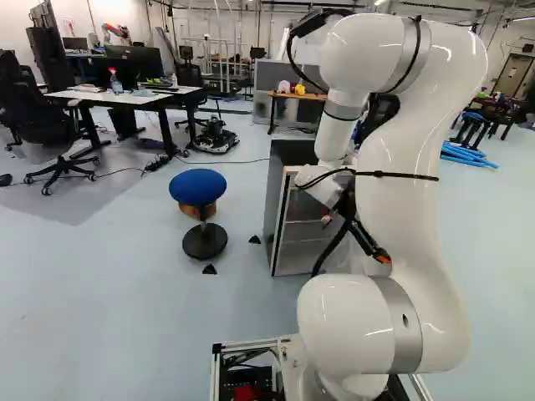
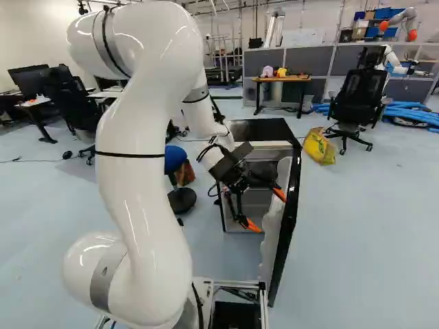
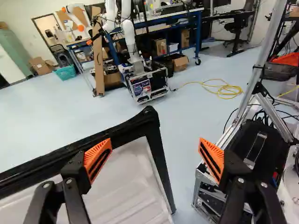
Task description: Grab a drink from the fridge
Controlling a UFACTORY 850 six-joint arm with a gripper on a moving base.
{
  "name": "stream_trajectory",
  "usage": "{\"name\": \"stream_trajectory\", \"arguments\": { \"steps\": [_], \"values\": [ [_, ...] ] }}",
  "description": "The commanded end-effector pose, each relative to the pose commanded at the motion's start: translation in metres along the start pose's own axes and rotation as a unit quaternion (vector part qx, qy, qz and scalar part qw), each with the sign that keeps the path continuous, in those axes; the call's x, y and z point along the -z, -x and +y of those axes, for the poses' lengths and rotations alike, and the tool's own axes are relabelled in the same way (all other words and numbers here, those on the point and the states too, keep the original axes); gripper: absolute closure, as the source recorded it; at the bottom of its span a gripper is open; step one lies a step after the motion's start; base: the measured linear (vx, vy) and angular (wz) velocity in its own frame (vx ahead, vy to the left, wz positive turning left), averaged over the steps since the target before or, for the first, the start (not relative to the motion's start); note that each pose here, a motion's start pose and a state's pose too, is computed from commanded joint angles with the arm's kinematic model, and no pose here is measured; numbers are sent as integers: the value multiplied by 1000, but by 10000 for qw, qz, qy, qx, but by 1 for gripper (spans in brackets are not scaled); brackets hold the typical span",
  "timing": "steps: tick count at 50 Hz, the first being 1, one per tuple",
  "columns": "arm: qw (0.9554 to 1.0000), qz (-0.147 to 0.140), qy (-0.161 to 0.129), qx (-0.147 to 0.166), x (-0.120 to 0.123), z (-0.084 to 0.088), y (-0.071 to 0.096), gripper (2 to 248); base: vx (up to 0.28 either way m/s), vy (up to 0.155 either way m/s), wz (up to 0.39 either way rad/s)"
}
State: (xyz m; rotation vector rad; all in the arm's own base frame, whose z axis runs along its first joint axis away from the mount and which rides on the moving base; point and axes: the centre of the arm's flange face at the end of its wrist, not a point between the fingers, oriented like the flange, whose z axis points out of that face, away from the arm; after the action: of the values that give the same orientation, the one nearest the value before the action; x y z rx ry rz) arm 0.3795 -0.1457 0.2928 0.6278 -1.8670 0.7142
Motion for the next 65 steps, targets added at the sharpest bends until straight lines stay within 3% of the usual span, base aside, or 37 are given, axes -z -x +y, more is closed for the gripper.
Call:
{"name": "stream_trajectory", "arguments": {
  "steps": [19, 41, 65],
  "values": [
    [9974, -49, 513, -495, -29, -52, -9, 3, 0, 0, 0],
    [9897, -108, 987, -1033, -66, -106, -20, 3, 0, 0, 0],
    [9808, -586, 1049, -1535, -105, -162, -24, 3, 0, 0, 0]
  ]
}}
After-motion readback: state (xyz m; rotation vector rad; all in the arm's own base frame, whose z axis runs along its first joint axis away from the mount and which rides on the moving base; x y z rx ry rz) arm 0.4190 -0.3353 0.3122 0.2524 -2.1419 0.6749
